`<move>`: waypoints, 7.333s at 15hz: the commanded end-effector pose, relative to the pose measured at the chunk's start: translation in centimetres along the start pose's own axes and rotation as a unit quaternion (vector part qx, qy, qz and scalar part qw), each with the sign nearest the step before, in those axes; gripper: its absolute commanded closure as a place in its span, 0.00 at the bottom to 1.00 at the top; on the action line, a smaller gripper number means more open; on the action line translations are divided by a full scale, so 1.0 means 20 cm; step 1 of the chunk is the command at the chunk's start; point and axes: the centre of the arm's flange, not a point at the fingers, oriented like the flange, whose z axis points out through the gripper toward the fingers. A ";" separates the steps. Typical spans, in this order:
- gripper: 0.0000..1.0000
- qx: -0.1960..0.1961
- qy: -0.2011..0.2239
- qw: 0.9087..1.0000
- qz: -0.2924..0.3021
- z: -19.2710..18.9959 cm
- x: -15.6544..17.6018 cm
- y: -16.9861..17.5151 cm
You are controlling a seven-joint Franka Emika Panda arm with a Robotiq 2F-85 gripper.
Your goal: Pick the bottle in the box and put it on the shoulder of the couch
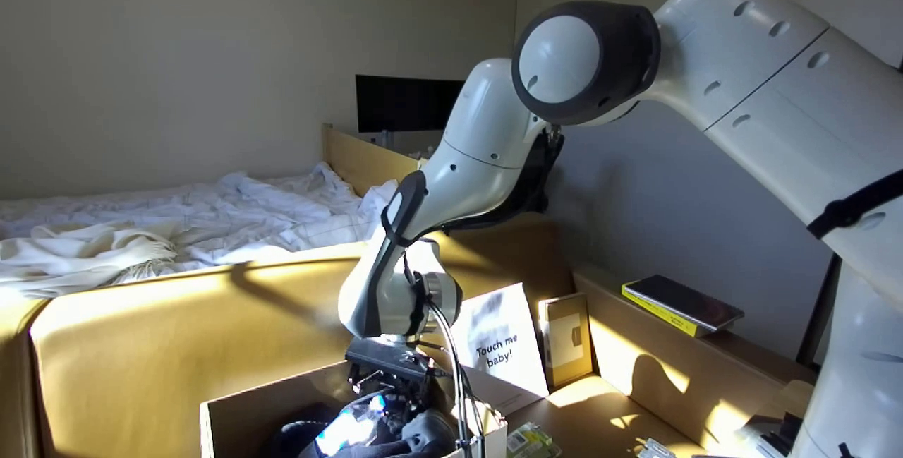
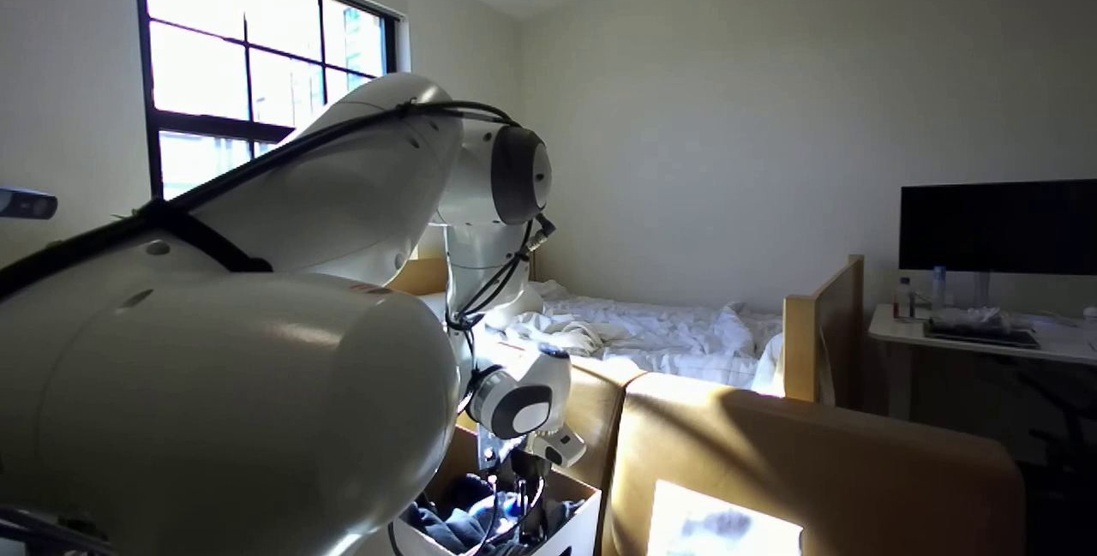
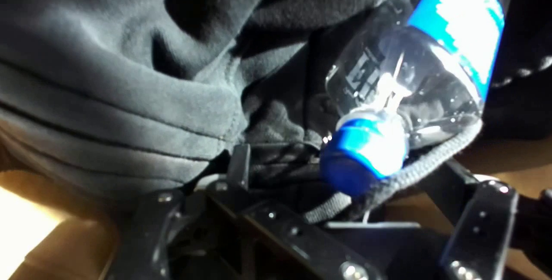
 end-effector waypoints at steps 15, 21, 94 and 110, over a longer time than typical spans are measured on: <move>0.00 -0.062 -0.256 0.935 -0.239 -0.39 -0.38 -0.13; 0.00 -0.071 -0.239 0.950 -0.187 -0.32 -0.20 0.03; 0.78 0.052 -0.150 0.984 -0.086 0.07 0.35 -0.11; 0.19 0.102 -0.192 0.964 -0.151 -0.18 0.12 -0.07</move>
